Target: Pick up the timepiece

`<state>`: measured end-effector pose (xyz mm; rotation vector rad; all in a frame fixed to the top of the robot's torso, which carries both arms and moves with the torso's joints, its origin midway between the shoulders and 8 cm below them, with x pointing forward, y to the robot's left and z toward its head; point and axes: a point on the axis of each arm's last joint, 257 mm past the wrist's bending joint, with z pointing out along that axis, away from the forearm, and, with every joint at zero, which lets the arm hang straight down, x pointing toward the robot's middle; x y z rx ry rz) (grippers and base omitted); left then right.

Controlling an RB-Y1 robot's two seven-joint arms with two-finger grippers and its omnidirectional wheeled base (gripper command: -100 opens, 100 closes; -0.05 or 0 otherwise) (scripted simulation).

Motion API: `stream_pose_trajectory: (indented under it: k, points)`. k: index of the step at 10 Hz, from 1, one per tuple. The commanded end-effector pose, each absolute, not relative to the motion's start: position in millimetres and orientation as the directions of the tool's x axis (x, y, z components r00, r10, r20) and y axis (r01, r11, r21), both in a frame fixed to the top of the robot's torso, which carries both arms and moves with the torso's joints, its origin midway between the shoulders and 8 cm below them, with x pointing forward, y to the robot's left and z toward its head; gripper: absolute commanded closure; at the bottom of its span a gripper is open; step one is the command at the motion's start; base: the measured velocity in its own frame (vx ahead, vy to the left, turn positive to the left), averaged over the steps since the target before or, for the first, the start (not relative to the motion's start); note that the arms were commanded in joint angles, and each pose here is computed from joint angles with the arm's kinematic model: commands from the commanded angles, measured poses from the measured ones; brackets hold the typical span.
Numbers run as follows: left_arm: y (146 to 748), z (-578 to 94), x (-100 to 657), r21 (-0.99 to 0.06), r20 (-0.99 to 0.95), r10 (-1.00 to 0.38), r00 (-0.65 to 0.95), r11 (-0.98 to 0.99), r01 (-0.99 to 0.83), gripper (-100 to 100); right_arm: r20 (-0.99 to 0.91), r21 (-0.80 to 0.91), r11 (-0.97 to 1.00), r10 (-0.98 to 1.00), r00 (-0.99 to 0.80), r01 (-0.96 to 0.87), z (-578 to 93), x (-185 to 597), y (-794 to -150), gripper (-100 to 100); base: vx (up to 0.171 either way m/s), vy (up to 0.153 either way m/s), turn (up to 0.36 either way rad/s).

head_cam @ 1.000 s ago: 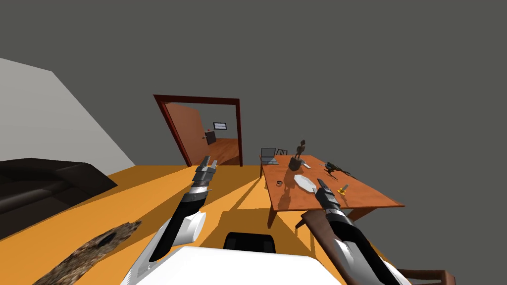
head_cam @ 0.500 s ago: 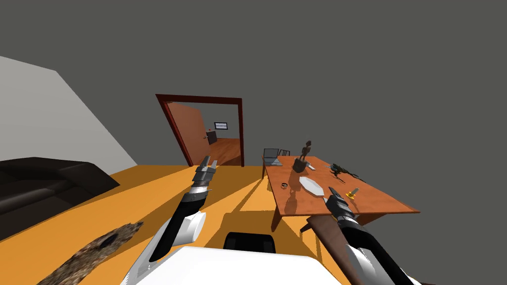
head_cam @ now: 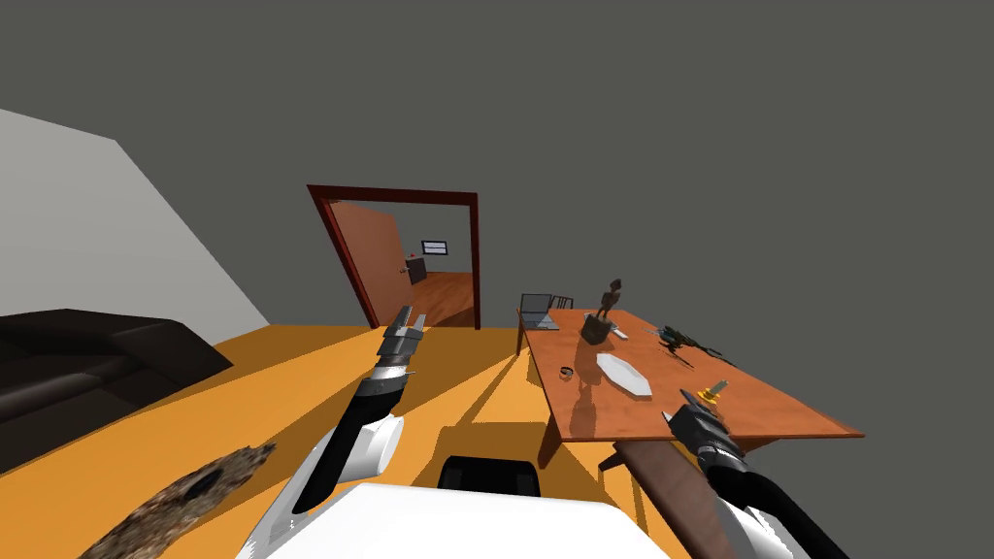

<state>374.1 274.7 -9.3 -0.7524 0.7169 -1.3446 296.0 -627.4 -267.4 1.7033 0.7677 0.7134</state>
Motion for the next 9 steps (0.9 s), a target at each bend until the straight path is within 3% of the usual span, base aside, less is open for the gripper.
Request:
stream_pose_trajectory:
  k: [1,9]
  points:
    - [274.7,-9.3,374.1,-0.816,-0.023,-0.995,0.093,0.073,0.574,0,0.107,0.952,-0.266,0.754,0.648,0.152,-285.3,283.5,-640.7,-100,0.102,0.044,0.008]
    - [274.7,-9.3,374.0,-0.816,-0.023,-0.995,0.093,0.073,0.574,0,0.304,0.796,-0.605,0.438,0.846,0.028,-350.2,199.7,-702.4,-100,0.131,0.033,0.006]
